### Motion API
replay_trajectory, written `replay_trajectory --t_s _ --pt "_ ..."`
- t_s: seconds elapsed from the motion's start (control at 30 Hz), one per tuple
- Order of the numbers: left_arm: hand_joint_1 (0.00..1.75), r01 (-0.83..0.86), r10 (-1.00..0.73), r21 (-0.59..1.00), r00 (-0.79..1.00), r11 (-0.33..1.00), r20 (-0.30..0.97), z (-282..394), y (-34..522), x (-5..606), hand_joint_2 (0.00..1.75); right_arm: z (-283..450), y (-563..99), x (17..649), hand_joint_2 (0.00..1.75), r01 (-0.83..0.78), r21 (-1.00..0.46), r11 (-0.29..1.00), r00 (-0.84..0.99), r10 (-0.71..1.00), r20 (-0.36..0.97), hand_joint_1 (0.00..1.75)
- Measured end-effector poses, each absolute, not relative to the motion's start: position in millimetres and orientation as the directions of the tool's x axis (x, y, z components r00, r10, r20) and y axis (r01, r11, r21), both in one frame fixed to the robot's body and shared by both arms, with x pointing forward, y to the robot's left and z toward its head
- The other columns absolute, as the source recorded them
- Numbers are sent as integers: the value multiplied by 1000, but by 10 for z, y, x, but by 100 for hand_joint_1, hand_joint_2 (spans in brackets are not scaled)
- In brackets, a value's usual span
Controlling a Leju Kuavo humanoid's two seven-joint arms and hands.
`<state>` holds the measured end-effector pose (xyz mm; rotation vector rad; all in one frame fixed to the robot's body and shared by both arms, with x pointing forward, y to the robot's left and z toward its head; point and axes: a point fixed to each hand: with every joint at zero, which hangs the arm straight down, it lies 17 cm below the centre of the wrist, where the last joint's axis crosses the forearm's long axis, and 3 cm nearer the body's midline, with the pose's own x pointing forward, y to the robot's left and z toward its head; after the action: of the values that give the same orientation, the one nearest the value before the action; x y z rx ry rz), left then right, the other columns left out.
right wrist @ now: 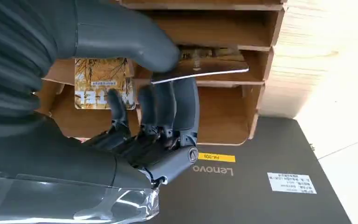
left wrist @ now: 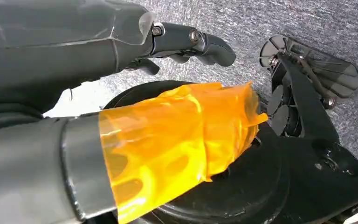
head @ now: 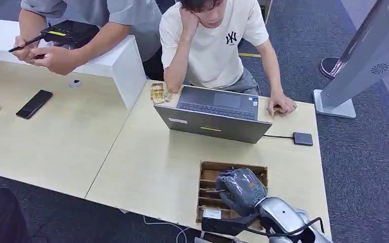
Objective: Pass the card to the sensor for recognition and then transmit it.
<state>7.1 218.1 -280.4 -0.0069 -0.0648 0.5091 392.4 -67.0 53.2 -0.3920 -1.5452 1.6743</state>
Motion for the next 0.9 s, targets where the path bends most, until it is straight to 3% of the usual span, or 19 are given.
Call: replay_trajectory --t_s 0.47,0.63,0.9 --pt "0 -489 490 -20 870 872 64 -2805 2190 76 0 537 -695 3950 175 -341 -937 76 -618 733 284 138" --pt "0 -491 491 -19 868 871 68 -2804 2193 81 0 553 -713 3969 175 -341 -936 90 -609 737 293 169" --pt "0 -499 498 -14 864 867 78 -2805 2211 91 0 781 -757 4040 175 -362 -903 232 -553 726 409 171"
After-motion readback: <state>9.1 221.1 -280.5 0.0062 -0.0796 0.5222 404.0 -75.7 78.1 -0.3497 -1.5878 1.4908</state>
